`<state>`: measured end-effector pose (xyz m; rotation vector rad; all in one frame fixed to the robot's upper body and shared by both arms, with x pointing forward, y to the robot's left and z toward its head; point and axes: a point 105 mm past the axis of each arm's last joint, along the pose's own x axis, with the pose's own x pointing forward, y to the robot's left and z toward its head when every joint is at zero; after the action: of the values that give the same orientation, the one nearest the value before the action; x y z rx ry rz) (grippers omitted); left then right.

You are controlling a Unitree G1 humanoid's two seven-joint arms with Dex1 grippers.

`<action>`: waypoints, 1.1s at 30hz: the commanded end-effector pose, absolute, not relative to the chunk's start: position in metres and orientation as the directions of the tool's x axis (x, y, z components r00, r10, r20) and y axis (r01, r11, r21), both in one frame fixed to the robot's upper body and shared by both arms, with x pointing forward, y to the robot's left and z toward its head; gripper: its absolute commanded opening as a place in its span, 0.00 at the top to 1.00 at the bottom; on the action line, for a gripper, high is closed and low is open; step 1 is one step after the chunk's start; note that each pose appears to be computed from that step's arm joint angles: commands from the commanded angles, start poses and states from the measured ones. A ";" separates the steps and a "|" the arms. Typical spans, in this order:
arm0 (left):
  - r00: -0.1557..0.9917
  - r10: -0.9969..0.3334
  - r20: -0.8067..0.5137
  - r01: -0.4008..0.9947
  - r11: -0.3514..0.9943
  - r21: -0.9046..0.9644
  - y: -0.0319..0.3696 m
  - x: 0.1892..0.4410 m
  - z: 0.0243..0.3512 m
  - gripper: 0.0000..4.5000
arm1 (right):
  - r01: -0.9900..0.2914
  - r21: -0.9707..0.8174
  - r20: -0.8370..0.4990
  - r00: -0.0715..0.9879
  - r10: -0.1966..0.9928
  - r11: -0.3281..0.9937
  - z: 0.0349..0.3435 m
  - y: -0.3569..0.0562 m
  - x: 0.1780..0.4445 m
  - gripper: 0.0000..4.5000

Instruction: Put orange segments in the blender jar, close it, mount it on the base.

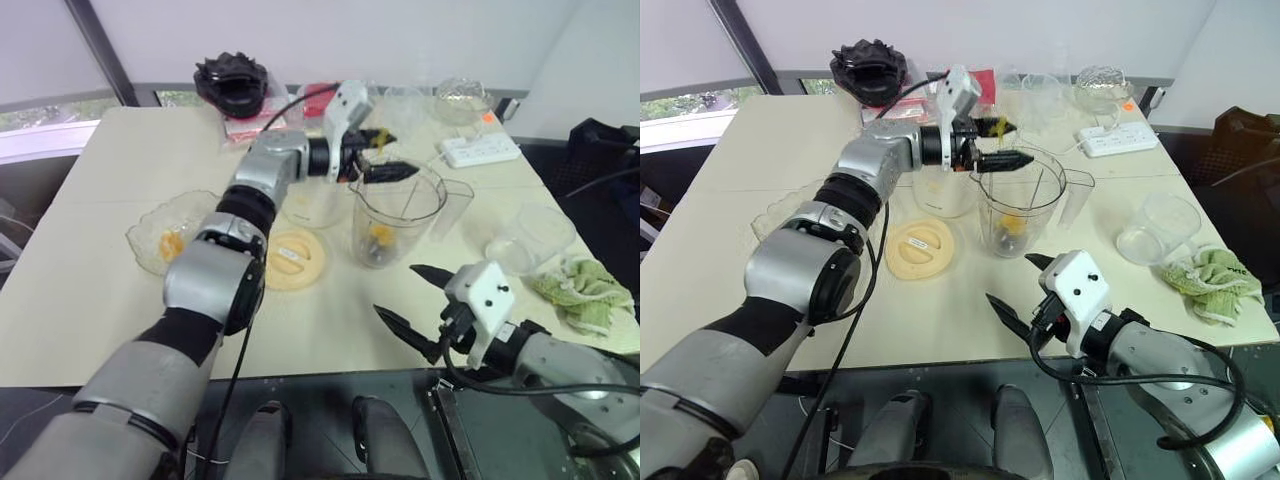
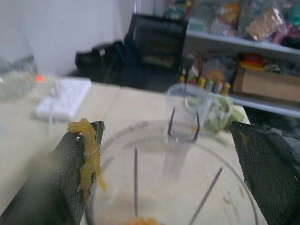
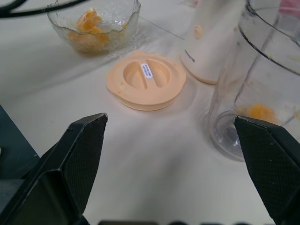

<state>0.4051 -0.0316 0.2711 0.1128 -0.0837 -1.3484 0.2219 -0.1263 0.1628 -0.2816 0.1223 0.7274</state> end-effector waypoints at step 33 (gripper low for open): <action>0.712 -0.702 -0.002 0.691 0.701 0.176 0.110 0.284 0.181 0.02 | 0.109 -0.249 -0.054 0.990 -0.127 0.962 0.136 -0.273 0.242 0.00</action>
<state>0.2927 0.1139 0.1663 0.1455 0.0042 -0.7337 0.2434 -0.2609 0.1238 -0.2348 0.1192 -0.0523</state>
